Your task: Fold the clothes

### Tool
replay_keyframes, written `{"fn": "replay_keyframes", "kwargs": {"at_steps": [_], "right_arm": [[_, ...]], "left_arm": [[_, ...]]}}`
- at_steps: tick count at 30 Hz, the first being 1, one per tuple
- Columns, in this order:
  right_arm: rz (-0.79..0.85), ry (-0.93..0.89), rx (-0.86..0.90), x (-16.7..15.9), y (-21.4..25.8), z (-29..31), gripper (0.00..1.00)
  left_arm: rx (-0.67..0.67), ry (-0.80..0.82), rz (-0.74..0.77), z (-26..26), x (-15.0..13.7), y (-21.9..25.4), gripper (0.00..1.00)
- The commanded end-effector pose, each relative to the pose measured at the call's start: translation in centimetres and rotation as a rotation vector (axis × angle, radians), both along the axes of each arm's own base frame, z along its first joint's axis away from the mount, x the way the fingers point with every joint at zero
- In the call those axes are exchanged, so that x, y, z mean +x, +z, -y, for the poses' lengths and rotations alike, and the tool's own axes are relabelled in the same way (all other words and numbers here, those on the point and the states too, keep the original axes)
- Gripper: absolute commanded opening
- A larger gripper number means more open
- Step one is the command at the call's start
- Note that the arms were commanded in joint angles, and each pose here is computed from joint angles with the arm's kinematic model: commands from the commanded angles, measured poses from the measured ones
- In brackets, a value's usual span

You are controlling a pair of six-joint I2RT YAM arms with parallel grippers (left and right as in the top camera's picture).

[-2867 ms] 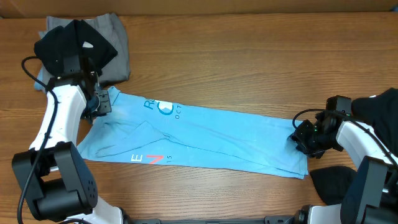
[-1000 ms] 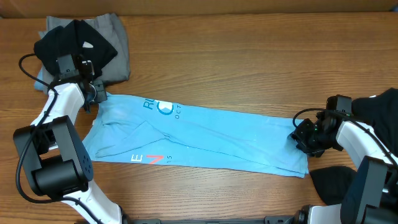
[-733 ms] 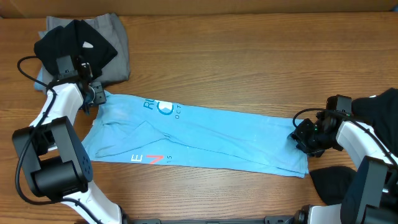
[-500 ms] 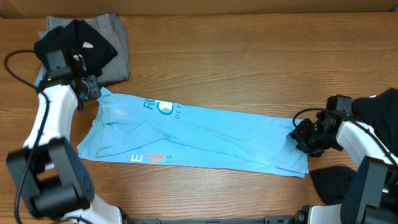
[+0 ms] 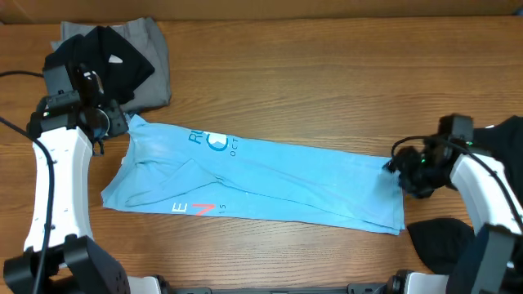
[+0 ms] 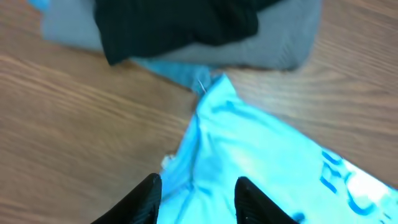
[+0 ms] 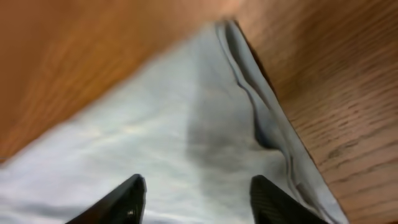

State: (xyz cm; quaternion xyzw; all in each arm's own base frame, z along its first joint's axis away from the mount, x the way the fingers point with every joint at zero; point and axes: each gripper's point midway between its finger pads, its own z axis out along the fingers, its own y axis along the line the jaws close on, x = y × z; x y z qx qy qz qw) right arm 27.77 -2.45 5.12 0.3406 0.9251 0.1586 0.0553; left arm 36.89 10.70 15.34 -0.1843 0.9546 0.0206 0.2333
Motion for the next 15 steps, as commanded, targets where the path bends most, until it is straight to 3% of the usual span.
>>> {"fn": "replay_keyframes", "kwargs": {"at_steps": [1, 5, 15], "right_arm": [[0.060, -0.038, -0.054, 1.0, 1.9, 2.2, 0.66], [-0.009, -0.084, -0.149, -0.2, 0.7, 4.8, 0.72], [-0.168, -0.057, -0.066, -4.2, -3.9, 2.5, 0.66]], "left_arm": [[-0.066, 0.001, 0.048, 1.2, -0.5, 2.1, 0.42], [-0.088, 0.001, 0.015, 1.7, -1.5, 1.9, 0.43], [-0.093, 0.001, -0.001, 1.8, -1.8, 1.7, 0.45]]}}
